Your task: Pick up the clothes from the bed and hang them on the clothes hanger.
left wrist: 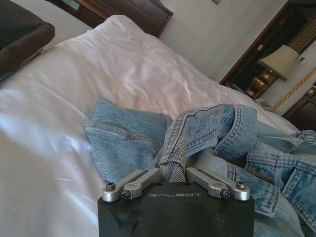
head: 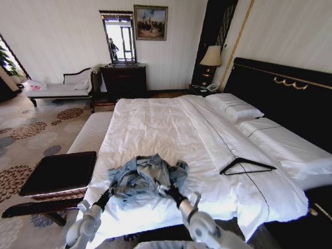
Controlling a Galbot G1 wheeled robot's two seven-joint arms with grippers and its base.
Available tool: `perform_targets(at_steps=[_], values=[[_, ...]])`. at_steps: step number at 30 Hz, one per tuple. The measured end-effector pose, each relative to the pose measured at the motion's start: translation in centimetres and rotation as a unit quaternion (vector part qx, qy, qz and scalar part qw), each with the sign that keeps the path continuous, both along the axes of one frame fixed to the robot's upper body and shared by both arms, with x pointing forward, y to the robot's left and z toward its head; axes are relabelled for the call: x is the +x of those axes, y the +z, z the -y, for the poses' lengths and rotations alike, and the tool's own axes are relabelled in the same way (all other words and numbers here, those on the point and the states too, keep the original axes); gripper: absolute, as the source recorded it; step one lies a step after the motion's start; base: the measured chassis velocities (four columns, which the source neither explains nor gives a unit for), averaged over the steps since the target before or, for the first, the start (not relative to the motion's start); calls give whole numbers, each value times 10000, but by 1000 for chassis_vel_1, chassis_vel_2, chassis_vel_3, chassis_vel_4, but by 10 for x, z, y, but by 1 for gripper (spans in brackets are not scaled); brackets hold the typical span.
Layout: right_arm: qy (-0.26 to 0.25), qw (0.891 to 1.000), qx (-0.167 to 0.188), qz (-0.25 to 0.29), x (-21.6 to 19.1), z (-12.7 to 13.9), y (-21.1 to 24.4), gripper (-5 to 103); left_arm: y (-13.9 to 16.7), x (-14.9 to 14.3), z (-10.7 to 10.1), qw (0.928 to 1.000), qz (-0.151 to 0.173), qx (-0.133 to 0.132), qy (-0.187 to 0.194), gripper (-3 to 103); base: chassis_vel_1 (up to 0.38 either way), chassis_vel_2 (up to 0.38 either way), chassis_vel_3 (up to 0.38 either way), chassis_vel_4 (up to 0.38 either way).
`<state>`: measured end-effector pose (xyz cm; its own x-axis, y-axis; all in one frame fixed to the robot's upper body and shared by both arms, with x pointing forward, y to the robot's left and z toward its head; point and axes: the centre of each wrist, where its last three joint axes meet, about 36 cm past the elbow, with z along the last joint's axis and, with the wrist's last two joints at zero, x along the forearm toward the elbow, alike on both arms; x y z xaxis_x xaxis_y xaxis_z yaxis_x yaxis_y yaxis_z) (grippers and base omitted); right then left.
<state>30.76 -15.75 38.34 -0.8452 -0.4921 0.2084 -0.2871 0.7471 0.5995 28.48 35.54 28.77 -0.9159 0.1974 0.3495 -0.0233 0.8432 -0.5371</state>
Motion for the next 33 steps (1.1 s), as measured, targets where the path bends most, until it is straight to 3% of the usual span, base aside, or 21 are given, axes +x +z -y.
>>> perform_targets(at_steps=[6,10,21,25,30,33], values=[[-565,9980,-38,-297,33,15,11,100,-1,-1,1,10000,-7,12,-5,3,0,0,0,0],[-784,9935,-360,-743,41,27,2,100,0,0,1,10000,5,15,-13,3,0,0,0,0],[-702,9916,-412,-1006,18,25,4,101,-1,-1,1,10000,6,19,-1,3,0,0,0,0],[-726,9901,-428,-1121,6,28,3,80,-2,0,1,10000,11,12,5,3,0,0,0,0],[-727,9890,-476,-1201,-1,28,-2,69,-2,1,3,10000,21,-7,-7,3,0,0,0,0],[-737,9880,-524,-1249,-3,27,-7,52,-2,1,4,10000,21,-10,-17,3,0,0,0,0]])
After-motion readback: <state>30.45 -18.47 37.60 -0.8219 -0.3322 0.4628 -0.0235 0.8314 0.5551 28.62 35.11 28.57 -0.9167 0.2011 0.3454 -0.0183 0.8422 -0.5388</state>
